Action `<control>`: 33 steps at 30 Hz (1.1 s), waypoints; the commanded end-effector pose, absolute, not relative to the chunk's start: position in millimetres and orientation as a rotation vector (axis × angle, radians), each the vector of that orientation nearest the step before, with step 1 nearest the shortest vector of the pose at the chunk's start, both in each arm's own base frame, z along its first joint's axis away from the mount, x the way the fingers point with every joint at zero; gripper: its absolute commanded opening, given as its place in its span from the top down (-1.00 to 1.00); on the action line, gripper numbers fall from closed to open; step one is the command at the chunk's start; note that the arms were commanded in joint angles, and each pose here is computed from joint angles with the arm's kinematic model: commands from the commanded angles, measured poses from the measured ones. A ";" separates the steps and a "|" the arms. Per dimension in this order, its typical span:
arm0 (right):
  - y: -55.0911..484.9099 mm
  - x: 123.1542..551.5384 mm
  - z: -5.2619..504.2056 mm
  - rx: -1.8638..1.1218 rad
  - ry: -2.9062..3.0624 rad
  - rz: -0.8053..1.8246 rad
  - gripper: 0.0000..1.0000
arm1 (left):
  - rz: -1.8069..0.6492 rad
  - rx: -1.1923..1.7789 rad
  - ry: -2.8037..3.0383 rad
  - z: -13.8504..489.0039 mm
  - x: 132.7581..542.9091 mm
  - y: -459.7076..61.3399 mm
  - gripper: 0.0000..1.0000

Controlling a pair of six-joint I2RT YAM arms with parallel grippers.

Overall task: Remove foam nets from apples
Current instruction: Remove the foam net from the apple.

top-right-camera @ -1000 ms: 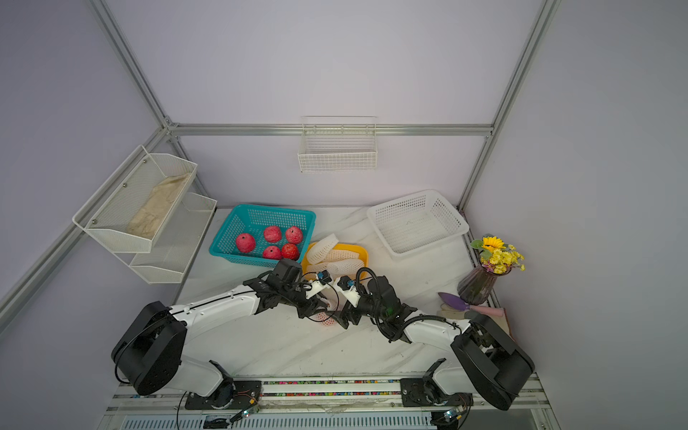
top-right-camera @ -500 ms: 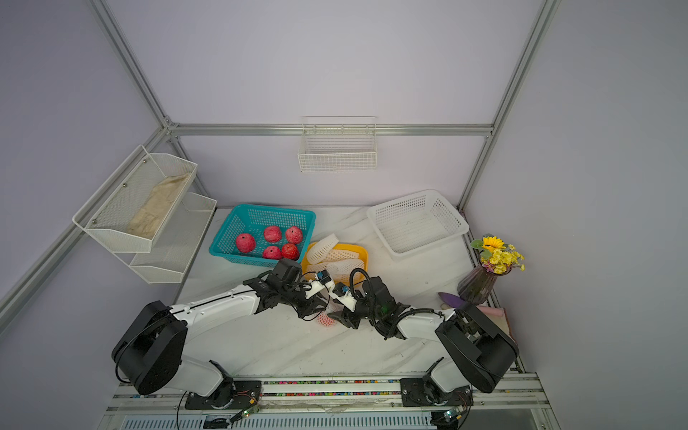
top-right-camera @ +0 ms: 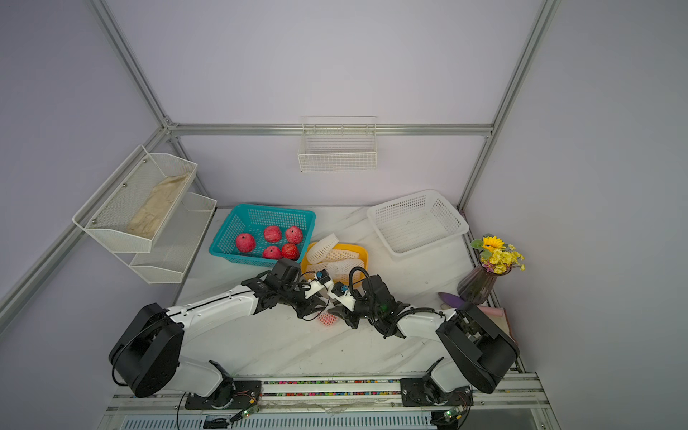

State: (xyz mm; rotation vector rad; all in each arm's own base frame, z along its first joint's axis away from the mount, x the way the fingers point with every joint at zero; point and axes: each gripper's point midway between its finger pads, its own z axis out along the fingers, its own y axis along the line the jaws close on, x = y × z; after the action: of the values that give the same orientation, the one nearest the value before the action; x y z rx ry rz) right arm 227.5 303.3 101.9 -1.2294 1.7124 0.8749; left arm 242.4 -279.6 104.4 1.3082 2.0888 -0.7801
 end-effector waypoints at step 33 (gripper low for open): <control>295.9 244.6 222.3 -1.131 1.554 0.721 0.68 | -0.503 0.999 1.833 262.9 284.8 -257.6 -0.98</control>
State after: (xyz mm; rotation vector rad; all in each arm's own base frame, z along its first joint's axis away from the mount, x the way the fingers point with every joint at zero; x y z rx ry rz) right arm 237.4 298.9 205.3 -1.1448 1.5641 0.7867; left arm 274.0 -257.7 202.5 1.0994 1.9662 -0.5413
